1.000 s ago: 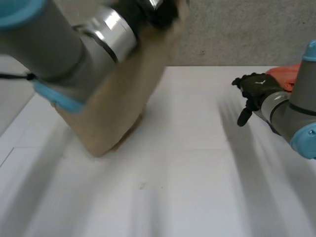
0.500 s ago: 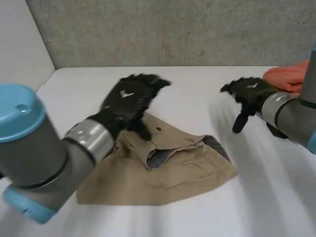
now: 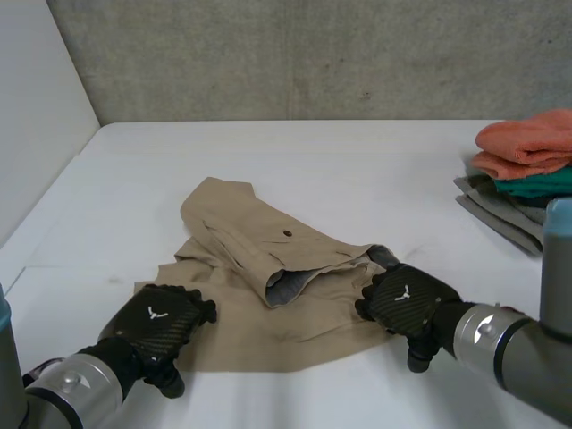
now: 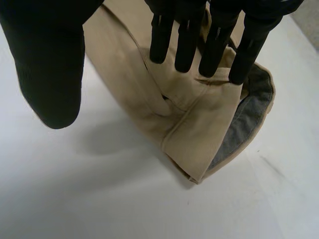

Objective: Fold the laundry.

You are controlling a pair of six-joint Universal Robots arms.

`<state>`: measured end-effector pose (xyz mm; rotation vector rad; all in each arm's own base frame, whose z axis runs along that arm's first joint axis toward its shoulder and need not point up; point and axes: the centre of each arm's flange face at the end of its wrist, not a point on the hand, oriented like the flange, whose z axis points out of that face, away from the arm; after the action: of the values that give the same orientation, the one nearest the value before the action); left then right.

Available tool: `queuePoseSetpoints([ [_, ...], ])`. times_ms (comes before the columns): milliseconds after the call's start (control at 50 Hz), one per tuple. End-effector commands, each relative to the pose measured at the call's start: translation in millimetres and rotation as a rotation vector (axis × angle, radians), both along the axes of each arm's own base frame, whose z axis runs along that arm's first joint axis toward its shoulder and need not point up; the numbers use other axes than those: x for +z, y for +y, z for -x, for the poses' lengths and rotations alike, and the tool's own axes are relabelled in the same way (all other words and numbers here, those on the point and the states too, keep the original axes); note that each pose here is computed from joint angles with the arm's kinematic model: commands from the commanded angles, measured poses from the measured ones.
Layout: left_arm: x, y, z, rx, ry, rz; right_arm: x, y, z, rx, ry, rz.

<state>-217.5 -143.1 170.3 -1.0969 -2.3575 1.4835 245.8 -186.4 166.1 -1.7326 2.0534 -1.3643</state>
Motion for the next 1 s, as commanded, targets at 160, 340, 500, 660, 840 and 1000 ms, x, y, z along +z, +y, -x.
queuePoseSetpoints([
  [160, -28.7, -30.7, 2.8, -0.04, -0.12, 0.06, -36.9, -17.1, -9.9, -0.024, -0.036, 0.198],
  [340, -41.6, -51.0, 8.5, -0.076, -0.178, 0.137, -38.8, -31.6, -15.4, -0.047, -0.067, 0.287],
  [500, -30.3, -73.4, 19.4, -0.079, -0.16, 0.273, -40.4, -48.6, -18.5, -0.099, -0.059, 0.331],
  [660, 26.5, -86.1, 23.7, -0.052, -0.084, 0.36, 23.9, -63.6, -19.1, -0.235, -0.176, 0.384],
  [840, 105.1, -90.7, 20.3, 0.023, 0.157, 0.387, 104.2, -43.0, -11.3, -0.283, -0.211, 0.185],
  [1000, 53.1, -48.8, 20.6, 0.007, 0.171, -0.006, 72.8, -33.8, -20.1, -0.285, -0.131, 0.021],
])
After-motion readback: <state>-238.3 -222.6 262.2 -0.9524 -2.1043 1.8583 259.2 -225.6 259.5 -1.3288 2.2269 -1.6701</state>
